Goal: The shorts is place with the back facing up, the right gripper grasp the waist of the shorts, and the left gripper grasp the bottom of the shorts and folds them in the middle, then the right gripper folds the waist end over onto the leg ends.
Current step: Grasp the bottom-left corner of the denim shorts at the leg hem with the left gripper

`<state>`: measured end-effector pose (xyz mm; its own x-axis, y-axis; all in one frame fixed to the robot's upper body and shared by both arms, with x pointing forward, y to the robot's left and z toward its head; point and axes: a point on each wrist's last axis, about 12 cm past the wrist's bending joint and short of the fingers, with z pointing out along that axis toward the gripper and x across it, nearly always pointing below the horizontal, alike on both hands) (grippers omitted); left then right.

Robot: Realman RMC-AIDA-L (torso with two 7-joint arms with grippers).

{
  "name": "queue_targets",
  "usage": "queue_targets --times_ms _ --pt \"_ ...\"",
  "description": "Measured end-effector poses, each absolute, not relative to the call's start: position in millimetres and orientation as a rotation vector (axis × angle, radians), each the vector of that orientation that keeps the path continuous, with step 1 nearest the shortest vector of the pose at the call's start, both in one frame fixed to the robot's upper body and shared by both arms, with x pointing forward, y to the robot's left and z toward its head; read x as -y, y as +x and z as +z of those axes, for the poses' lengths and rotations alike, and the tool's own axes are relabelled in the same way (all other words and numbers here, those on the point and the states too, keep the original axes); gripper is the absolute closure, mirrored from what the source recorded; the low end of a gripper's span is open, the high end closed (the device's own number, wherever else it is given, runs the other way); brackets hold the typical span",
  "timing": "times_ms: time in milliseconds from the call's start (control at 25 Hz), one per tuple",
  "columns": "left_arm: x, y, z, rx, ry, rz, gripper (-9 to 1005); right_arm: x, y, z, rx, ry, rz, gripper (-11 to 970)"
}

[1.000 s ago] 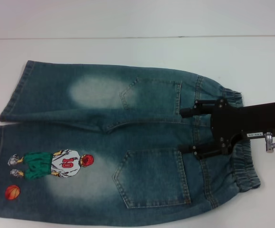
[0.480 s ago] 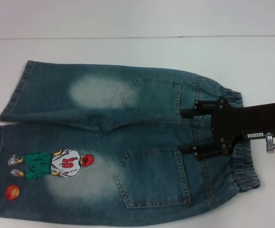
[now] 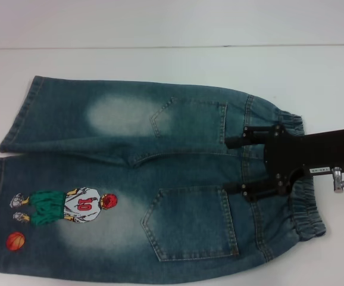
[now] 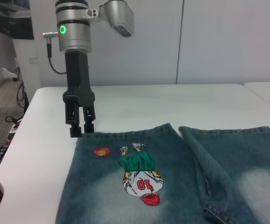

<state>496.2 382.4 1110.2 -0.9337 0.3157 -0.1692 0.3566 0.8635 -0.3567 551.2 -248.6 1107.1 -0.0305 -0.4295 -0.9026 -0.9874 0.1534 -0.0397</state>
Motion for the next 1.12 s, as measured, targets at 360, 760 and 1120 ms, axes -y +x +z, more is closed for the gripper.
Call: queue_targets --times_ms 360,760,1120 --pt "-377.7 497.3 1109.7 -2.94 0.563 -0.605 212 248.0 550.8 1107.8 -1.587 -1.405 0.846 76" --pt "-373.8 500.5 1115.3 -2.913 0.596 -0.651 214 248.2 551.7 1108.4 -1.588 -1.404 0.843 76" --pt "-370.3 504.7 1115.7 -2.886 0.623 -0.668 238 248.1 550.5 1108.5 -1.586 -1.403 0.854 76"
